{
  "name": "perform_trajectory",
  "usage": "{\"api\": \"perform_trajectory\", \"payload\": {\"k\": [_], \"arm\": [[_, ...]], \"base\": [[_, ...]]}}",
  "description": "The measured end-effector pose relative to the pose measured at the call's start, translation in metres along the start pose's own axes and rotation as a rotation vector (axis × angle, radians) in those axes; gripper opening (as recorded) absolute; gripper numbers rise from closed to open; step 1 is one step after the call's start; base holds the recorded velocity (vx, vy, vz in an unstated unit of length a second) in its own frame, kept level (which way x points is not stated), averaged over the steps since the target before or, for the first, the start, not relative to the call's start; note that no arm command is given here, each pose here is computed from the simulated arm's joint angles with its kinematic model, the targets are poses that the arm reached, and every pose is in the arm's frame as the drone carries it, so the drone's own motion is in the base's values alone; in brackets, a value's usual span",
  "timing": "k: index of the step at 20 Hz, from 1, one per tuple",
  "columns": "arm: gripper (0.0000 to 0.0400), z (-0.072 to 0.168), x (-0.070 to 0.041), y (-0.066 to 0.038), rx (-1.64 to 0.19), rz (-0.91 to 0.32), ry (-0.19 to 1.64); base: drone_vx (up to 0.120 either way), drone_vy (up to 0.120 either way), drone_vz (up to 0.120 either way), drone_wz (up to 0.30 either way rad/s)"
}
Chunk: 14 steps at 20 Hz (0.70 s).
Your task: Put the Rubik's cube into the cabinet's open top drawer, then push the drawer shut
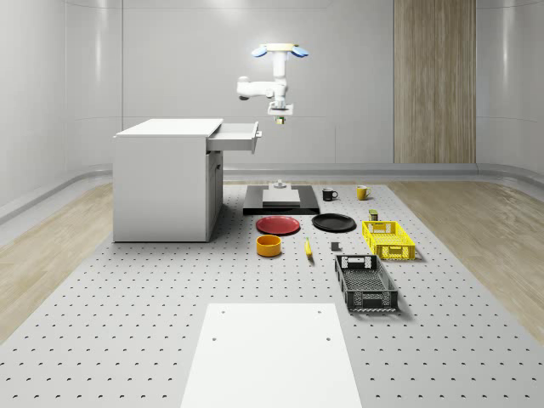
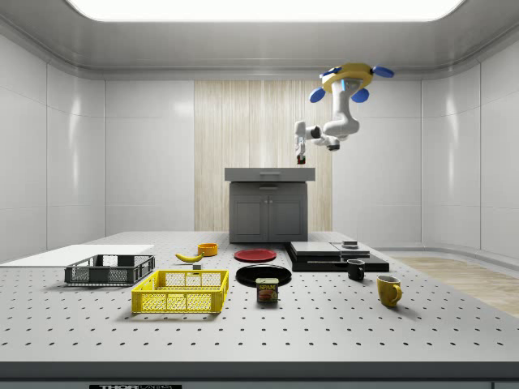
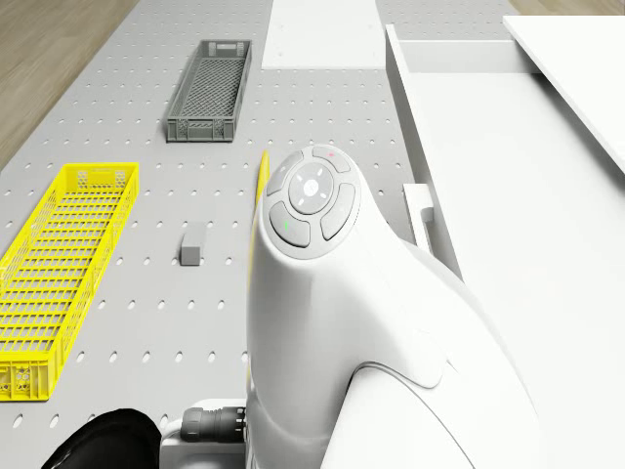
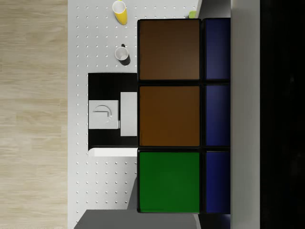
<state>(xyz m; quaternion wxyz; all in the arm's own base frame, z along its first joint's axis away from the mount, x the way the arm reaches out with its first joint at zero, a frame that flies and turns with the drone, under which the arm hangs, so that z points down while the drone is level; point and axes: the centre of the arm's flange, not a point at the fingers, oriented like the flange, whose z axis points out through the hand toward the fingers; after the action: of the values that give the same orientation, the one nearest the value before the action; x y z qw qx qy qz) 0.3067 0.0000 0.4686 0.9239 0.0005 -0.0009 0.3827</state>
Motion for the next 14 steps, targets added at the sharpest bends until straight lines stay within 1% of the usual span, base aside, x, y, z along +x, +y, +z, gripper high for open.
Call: {"api": "perform_trajectory", "payload": {"k": [4, 5, 14], "arm": [[0.0325, 0.0000, 0.0000, 0.0000, 0.000, 0.000, 0.000], [0.0325, 0.0000, 0.0000, 0.0000, 0.000, 0.000, 0.000], [0.0325, 0.0000, 0.0000, 0.0000, 0.000, 0.000, 0.000]], "base": [[0.000, -0.120, 0.000, 0.000], [0.080, -0.120, 0.000, 0.000], [0.120, -0.120, 0.000, 0.000]]}}
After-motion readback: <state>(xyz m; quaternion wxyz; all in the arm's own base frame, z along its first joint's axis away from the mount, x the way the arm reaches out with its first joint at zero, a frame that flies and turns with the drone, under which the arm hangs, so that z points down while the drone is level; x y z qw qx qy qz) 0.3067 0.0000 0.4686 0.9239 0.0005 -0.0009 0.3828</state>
